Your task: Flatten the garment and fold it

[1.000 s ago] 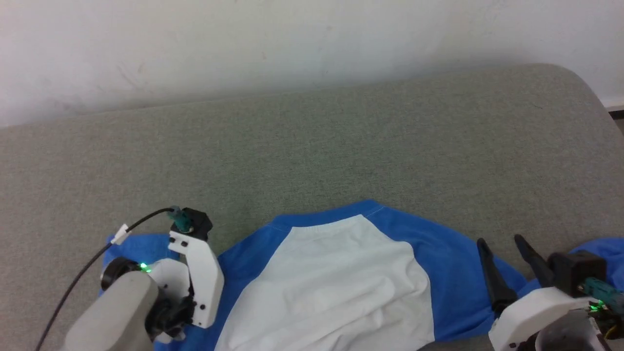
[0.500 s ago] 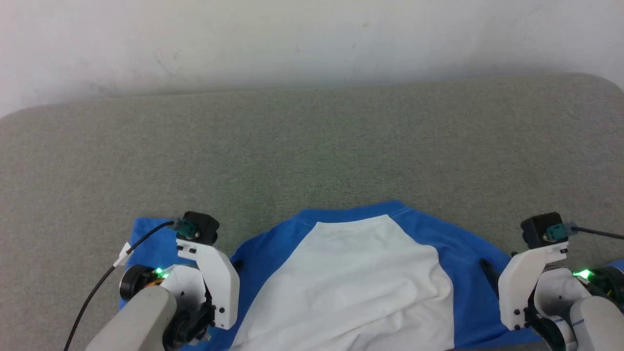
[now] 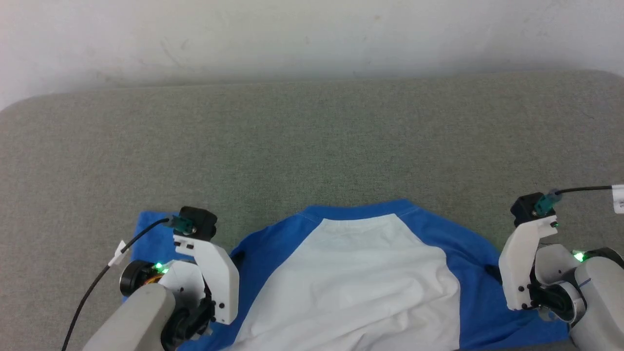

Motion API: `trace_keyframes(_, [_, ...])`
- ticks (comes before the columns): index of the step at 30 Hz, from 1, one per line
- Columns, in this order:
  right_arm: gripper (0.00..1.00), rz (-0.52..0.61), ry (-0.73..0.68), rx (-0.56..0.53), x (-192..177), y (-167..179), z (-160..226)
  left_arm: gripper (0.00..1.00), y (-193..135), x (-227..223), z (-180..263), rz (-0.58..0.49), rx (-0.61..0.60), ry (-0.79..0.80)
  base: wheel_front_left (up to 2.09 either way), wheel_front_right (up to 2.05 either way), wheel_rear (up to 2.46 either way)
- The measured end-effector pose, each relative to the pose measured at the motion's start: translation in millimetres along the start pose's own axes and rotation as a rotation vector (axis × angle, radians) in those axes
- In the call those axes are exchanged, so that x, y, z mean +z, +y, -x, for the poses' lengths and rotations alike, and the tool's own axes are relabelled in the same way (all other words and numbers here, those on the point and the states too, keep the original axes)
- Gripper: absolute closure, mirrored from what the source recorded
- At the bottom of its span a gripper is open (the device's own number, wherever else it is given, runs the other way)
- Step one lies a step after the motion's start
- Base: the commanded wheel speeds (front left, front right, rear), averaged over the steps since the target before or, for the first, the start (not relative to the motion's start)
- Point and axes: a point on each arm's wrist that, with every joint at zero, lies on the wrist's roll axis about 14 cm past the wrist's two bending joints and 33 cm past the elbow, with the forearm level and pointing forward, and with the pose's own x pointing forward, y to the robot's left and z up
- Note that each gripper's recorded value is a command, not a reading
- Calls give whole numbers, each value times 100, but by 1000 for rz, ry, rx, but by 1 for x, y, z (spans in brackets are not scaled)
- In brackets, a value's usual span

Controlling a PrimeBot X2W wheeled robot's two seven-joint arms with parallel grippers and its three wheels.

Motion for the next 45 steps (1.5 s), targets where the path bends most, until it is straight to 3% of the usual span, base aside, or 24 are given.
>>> trace_keyframes(6, [100, -26, 22, 57, -2, 10, 9, 100, 4, 10, 8, 12, 12, -55, 0, 0, 0])
trace_keyframes(10, [100, 11, -94, 48, 17, 10, 26, 100, 13, 40, 24, -3, 45, -179, 0, 0, 0])
trace_keyframes(19, [100, 133, -554, -41, 122, 2, 118, 100, 25, 159, 95, -186, 133, -539, 0, 0, 0])
trace_keyframes(26, [100, 115, -826, -92, 206, -12, 177, 100, 30, 249, 123, -285, 172, -729, 0, 0, 0])
trace_keyframes(39, [100, 154, -1282, -166, 360, -21, 252, 100, 46, 411, 143, -315, 241, -1133, 0, 0, 0])
trace_keyframes(45, [100, 193, -1342, -207, 391, -29, 243, 100, 51, 438, 118, -369, 252, -1192, 0, 0, 0])
